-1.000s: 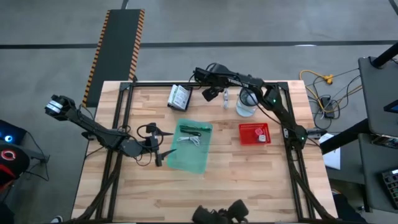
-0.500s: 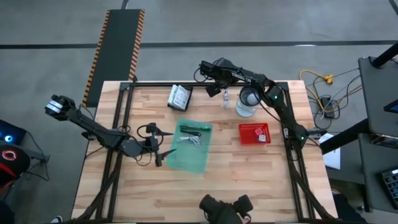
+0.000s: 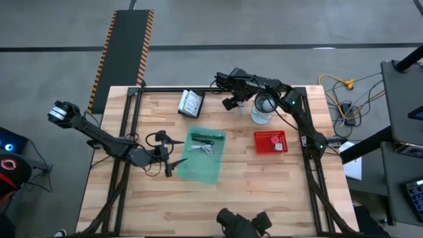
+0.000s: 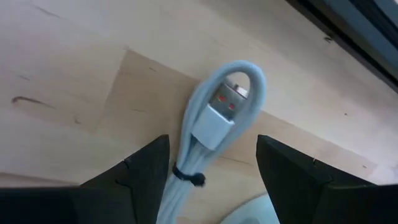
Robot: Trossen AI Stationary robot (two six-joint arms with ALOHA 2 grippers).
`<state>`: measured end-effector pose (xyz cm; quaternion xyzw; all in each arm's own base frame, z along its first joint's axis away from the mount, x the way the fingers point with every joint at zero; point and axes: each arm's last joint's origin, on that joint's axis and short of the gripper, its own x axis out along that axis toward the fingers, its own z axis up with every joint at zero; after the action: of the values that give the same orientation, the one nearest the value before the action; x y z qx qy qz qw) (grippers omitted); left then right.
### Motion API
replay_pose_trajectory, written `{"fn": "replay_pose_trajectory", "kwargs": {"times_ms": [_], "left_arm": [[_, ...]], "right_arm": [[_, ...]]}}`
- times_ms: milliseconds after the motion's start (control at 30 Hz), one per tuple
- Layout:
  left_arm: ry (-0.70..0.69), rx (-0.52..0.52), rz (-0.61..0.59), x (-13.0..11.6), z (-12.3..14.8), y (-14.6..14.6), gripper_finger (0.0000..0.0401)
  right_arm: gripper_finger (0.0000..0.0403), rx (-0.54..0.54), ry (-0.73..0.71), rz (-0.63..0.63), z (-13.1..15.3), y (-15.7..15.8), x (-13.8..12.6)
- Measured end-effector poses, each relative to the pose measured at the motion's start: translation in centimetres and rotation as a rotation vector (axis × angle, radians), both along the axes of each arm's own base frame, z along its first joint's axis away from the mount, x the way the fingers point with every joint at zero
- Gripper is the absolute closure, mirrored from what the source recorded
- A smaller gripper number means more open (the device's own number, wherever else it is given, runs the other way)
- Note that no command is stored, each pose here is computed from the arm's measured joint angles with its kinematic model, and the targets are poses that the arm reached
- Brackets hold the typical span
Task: Pick and place items into bin
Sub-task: Put the white charger cable into the green bin
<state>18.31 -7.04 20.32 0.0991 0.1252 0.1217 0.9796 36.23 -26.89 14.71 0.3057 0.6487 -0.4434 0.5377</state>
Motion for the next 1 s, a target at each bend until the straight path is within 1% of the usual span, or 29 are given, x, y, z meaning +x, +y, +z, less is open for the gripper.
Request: {"fn": "replay_pose_trajectory", "kwargs": {"times_ms": [133, 300, 400, 500, 700, 1000], "left_arm": [[0.000, 0.000, 0.000, 0.00, 0.00, 0.00, 0.0093], [0.000, 0.000, 0.000, 0.00, 0.00, 0.00, 0.0093], [0.000, 0.000, 0.000, 0.00, 0.00, 0.00, 0.0093], [0.000, 0.000, 0.000, 0.00, -0.01, 0.00, 0.0093], [0.000, 0.000, 0.000, 0.00, -0.01, 0.01, 0.0093], [0.001, 0.000, 0.000, -0.01, -0.02, 0.01, 0.0093]], "right_arm": [[0.0177, -0.006, -0.020, -0.001, -0.32, -0.06, 0.13], [0.0178, 0.019, -0.048, -0.008, -0.48, -0.07, 0.16], [0.0188, 0.053, -0.079, 0.001, -0.50, -0.03, 0.26], [0.0203, 0.059, -0.086, 0.003, -0.52, -0.03, 0.28], [0.0250, 0.064, -0.093, 0.002, -0.54, -0.02, 0.31], [0.0346, 0.075, -0.094, 0.005, -0.56, 0.02, 0.29]]}}
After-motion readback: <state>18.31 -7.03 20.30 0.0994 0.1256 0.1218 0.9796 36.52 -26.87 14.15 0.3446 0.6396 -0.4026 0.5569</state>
